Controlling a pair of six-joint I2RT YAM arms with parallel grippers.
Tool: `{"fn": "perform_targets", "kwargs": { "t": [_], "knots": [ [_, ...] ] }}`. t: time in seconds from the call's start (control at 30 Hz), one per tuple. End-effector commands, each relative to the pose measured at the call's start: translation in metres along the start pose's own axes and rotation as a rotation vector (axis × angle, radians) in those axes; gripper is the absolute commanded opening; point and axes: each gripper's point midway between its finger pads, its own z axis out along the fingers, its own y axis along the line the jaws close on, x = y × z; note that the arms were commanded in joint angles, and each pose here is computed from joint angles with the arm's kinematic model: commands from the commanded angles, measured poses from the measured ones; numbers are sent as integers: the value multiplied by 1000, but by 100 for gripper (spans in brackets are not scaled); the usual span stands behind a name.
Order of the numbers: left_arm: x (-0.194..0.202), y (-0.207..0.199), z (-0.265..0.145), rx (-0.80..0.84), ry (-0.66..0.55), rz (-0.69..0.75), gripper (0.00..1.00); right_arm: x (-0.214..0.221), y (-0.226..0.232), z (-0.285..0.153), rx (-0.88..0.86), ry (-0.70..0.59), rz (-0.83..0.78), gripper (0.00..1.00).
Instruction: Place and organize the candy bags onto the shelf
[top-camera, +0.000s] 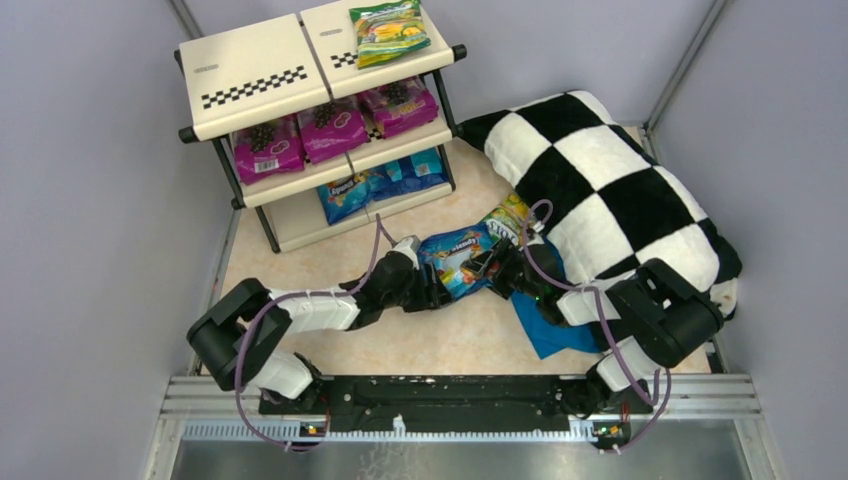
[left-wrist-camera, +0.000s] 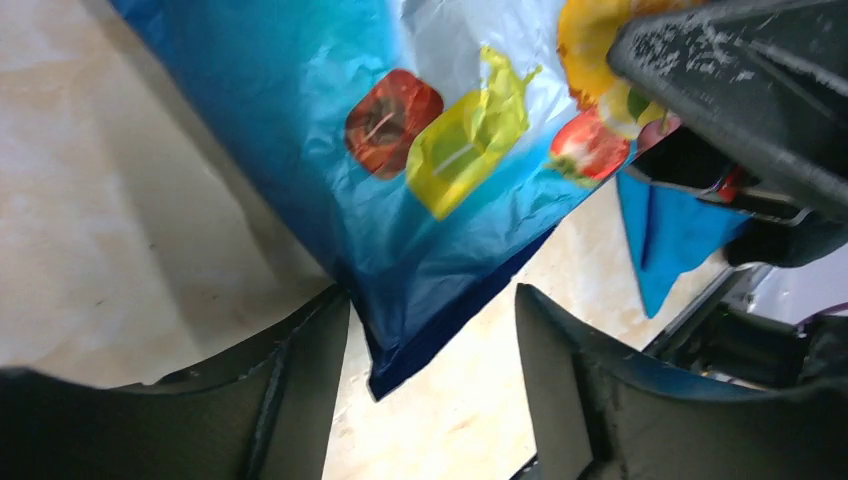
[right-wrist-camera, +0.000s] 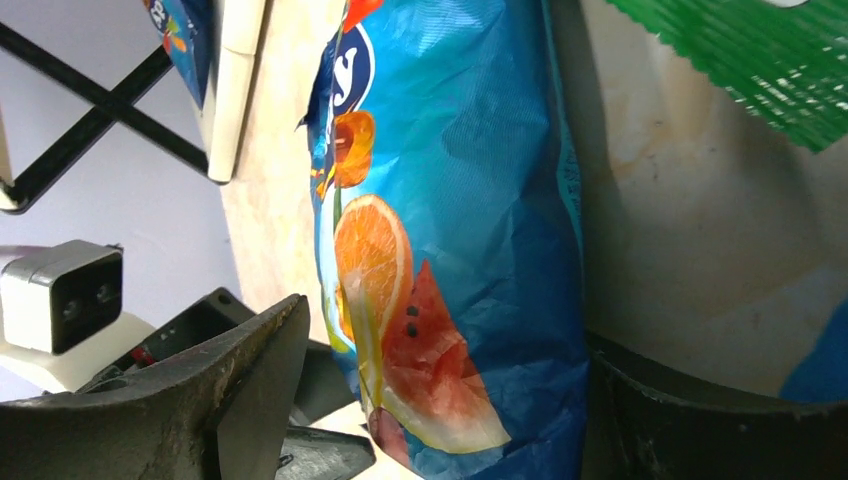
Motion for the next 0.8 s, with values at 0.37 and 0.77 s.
{"fn": "perform_targets", "kwargs": {
  "t": [0.37, 0.77],
  "knots": [
    [-6, 35, 2, -97, -12, -27, 17, -17, 10, -2, -103, 10, 36, 75],
    [-18, 30, -2, -111, -25, 7, 16, 10, 40, 15, -221, 109, 15, 61]
  ]
}}
